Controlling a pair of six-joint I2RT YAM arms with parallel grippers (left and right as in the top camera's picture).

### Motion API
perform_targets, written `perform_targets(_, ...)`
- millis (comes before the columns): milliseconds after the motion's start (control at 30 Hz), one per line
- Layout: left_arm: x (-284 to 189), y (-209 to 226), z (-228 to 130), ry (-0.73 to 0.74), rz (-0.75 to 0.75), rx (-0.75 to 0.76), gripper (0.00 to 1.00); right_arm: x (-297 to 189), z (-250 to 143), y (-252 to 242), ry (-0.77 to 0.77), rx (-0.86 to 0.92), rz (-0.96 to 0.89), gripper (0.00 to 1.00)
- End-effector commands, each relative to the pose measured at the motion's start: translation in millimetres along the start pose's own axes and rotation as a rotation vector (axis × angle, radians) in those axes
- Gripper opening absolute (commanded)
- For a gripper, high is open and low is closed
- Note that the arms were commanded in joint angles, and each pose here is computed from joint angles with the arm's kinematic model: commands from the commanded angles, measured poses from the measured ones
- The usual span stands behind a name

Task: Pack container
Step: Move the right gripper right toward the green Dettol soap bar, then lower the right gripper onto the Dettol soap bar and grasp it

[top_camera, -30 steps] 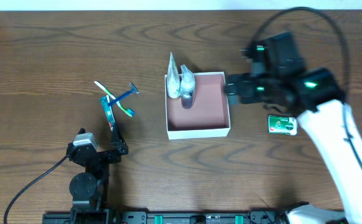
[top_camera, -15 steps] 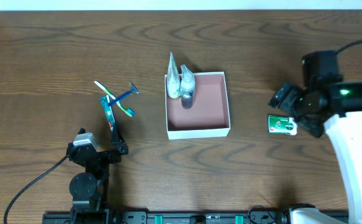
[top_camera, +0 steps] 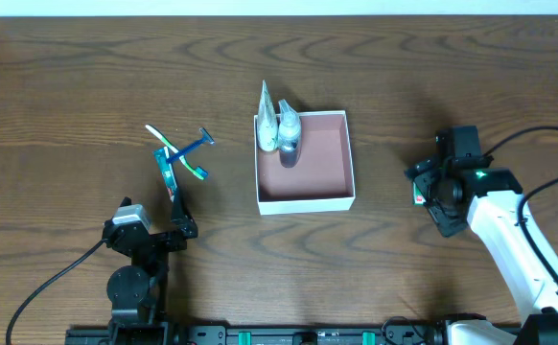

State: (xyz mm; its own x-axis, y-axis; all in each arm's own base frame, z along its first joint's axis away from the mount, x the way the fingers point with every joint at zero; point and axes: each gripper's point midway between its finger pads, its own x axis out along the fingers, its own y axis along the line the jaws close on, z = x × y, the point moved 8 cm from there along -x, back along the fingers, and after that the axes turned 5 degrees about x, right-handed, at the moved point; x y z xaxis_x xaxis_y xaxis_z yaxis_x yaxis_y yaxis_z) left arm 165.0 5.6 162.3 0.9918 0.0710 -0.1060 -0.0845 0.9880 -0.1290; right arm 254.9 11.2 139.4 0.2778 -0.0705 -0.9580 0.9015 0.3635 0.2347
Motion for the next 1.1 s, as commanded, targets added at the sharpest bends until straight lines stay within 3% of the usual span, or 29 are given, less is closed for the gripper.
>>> perform_targets(0,1.5,3.6,-14.1,0.055,0.021,0.013,0.98,10.5,2.8,-8.1,-0.055,0.176,-0.007,0.99)
perform_targets(300,1.5,3.6,-14.0,0.054,0.021,0.013,0.98,44.9,-3.2,-35.2,-0.117,0.393,0.008,0.99)
perform_targets(1067,1.5,3.6,-14.0,0.054,0.021,0.013,0.98,55.9,23.0,-27.4,-0.223,0.470,0.187,0.99)
